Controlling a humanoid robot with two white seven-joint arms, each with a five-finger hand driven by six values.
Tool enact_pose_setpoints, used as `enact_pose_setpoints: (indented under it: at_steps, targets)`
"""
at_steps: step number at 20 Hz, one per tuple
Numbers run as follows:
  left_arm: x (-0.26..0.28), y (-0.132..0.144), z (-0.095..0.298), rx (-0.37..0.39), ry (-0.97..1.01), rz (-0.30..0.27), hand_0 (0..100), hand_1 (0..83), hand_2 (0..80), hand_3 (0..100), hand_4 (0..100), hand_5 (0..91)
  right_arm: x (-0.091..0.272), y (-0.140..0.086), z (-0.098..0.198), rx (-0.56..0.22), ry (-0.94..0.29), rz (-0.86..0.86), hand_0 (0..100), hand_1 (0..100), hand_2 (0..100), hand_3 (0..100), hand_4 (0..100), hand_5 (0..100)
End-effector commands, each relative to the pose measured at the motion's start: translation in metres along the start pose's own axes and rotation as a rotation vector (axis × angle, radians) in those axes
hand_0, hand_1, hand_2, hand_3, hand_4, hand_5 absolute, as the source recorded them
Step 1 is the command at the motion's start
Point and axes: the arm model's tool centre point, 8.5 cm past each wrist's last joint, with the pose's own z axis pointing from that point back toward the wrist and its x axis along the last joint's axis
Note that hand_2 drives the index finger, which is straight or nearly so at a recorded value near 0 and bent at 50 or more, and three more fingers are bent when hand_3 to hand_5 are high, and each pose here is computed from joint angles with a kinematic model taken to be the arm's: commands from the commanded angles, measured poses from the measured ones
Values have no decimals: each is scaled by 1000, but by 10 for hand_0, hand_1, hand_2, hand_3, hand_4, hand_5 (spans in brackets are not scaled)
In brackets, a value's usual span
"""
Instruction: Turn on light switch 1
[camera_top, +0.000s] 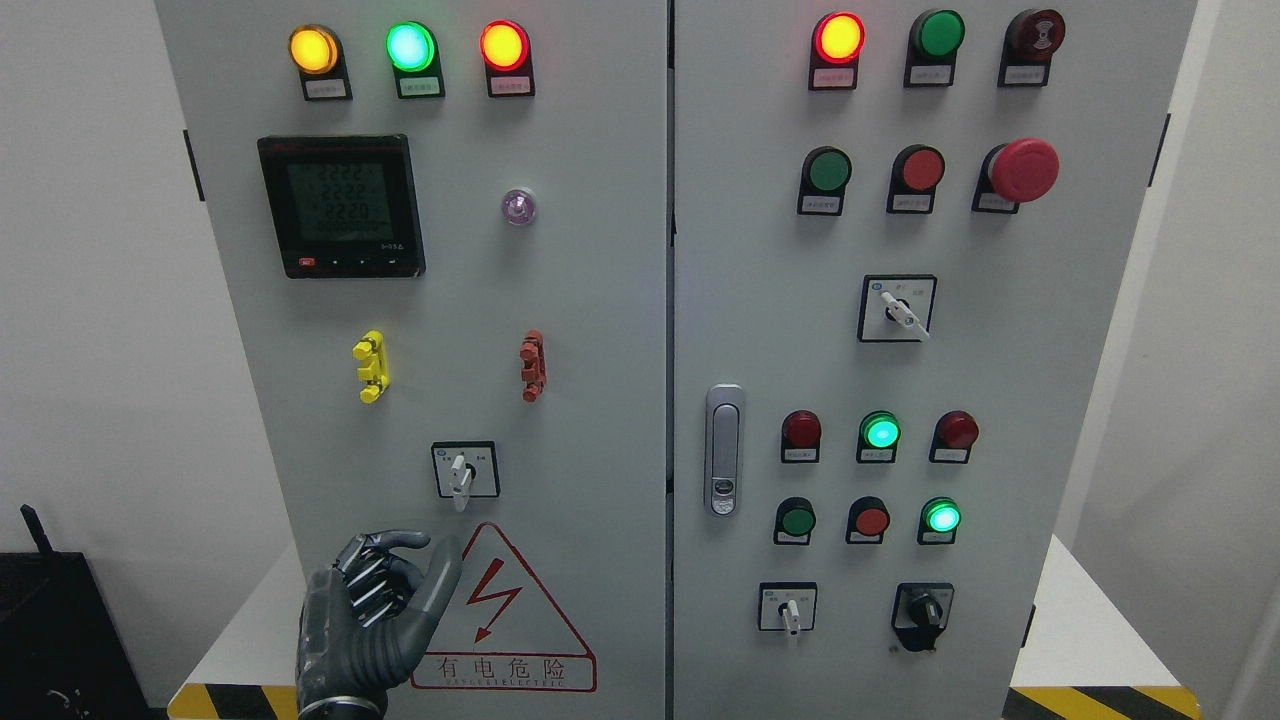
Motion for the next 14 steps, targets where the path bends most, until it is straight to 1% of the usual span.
enact_pose_setpoints:
  at_steps: [1, 12, 14]
  targets:
    - [5, -8, -3, -19, 2, 4, 164, 725, 505, 859, 900, 836, 0, 0, 0, 1, 2, -24, 0, 0, 0, 0, 0, 0]
    - [15, -15, -14, -21, -3, 5, 123, 712, 510, 862, 906, 837, 0, 0, 0, 1, 2, -24, 0, 0, 0, 0, 0, 0]
    - [14, -16, -17, -12, -2, -15, 119, 711, 510, 862, 906, 838, 0, 0, 0, 1, 2, -24, 0, 0, 0, 0, 0, 0]
